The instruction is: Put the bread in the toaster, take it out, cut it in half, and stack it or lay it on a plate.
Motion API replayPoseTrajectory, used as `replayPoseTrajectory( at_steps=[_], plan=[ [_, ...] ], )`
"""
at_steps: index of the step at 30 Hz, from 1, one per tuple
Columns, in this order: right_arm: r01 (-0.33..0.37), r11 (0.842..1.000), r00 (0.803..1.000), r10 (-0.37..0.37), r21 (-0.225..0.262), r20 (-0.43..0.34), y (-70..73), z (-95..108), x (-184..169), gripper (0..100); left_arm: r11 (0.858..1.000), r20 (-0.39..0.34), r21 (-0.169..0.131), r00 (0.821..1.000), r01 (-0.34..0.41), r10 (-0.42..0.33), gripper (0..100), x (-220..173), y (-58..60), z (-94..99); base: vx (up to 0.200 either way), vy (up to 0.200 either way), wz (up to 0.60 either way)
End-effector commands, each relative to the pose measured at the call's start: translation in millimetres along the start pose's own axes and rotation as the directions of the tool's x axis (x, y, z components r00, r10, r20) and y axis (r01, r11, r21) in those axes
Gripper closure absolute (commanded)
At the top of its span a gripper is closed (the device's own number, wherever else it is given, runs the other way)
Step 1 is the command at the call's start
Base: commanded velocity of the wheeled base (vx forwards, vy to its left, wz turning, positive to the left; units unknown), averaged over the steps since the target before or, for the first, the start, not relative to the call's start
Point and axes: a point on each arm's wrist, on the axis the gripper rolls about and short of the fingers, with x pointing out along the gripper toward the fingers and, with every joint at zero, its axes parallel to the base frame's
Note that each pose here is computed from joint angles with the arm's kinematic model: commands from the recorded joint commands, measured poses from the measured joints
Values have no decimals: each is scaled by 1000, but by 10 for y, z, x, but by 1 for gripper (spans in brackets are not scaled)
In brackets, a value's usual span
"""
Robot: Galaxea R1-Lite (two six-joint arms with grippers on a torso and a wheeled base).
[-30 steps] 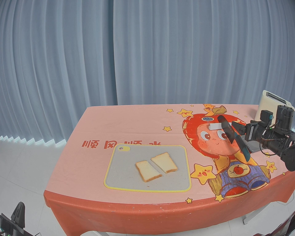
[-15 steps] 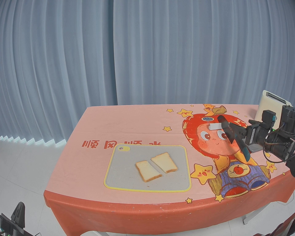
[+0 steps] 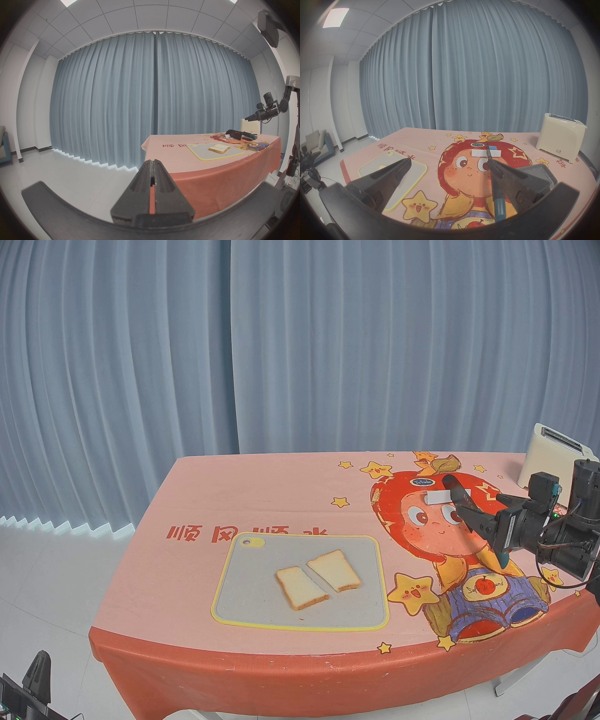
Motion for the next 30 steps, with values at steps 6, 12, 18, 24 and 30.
replayPoseTrajectory(
  at_steps=[6,12,18,24,30],
  plan=[
    [-62,998,998,62,-18,3,200,-26,-80,0,1000,-1,0,1000,-1,1,100,1,0,-52,0,0,0],
    [-75,997,997,75,-30,-10,273,-73,-105,0,1000,-1,0,1000,-1,1,100,1,0,-52,0,0,0],
    [-92,995,996,91,-44,-13,377,-88,-123,0,1000,-1,0,1000,-1,1,100,1,0,-52,0,0,0],
    [-134,989,990,132,-58,-43,482,-166,-131,0,1000,-1,0,1000,-1,1,100,1,0,-52,0,0,0],
    [-142,988,989,139,-63,-51,522,-187,-134,0,1000,-1,0,1000,-1,1,100,1,0,-52,0,0,0]
  ],
)
